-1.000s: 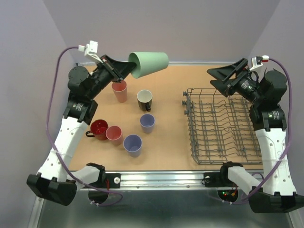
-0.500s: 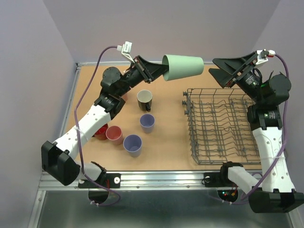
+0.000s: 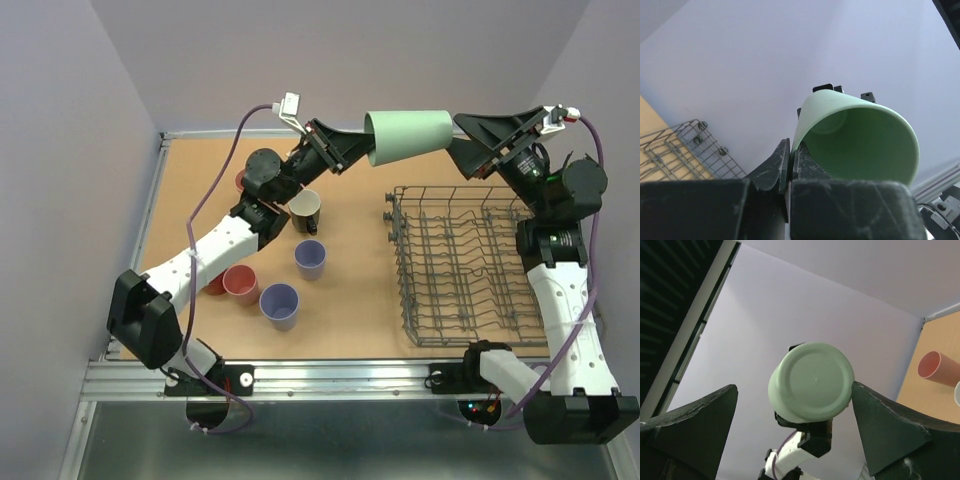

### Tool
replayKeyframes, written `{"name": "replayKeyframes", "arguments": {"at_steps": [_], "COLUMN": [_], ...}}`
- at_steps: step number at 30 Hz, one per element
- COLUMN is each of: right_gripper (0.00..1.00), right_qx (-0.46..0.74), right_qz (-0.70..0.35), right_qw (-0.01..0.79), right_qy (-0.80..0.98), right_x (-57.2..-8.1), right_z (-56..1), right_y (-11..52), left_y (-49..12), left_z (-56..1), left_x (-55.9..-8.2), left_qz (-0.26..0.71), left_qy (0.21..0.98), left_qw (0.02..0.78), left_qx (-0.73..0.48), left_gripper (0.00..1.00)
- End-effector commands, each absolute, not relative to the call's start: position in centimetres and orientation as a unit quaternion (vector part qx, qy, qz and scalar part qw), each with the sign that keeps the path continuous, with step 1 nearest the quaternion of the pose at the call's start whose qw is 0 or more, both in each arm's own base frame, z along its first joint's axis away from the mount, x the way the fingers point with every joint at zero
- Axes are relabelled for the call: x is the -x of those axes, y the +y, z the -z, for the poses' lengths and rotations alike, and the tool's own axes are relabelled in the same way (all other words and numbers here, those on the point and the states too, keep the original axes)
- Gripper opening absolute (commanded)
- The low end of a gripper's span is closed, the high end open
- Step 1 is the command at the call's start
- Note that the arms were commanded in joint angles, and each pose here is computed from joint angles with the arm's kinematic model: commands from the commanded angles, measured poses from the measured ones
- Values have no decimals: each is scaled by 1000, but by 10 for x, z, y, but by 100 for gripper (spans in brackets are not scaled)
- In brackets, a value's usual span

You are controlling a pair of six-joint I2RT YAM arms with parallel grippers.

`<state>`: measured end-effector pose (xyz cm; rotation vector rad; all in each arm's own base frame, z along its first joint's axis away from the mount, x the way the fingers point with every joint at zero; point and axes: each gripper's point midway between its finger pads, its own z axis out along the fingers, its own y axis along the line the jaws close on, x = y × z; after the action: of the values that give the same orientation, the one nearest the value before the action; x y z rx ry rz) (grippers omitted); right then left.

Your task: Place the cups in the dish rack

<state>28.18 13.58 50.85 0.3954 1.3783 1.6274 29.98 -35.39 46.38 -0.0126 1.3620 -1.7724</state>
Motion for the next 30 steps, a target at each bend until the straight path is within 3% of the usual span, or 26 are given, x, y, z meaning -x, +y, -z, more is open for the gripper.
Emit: {"name": "replayKeyframes", "arguments": {"at_steps": [1, 25, 27, 30], "right_gripper": [100, 99, 98, 88], "right_qx": [-139, -161, -163, -165], "right_qz": [-684, -671, -672, -674], "right_qw": [475, 480, 480, 480], "right_qy": [536, 542, 540, 536], "right_x": [-275, -288, -288, -288], "right_z": [-522, -516, -515, -514], "right_y": [138, 134, 134, 133], "left_y": [-357, -392, -401, -411], "left_z": [-497, -506, -504, -499], "left_x": [-288, -279, -276, -276], "left_qz": [745, 757, 757, 753], "left_qy": [490, 464, 469, 477], "left_qw": [453, 460, 456, 454], "left_qx": [-5, -2, -5, -4], "left_gripper": [0, 0, 0, 0]}}
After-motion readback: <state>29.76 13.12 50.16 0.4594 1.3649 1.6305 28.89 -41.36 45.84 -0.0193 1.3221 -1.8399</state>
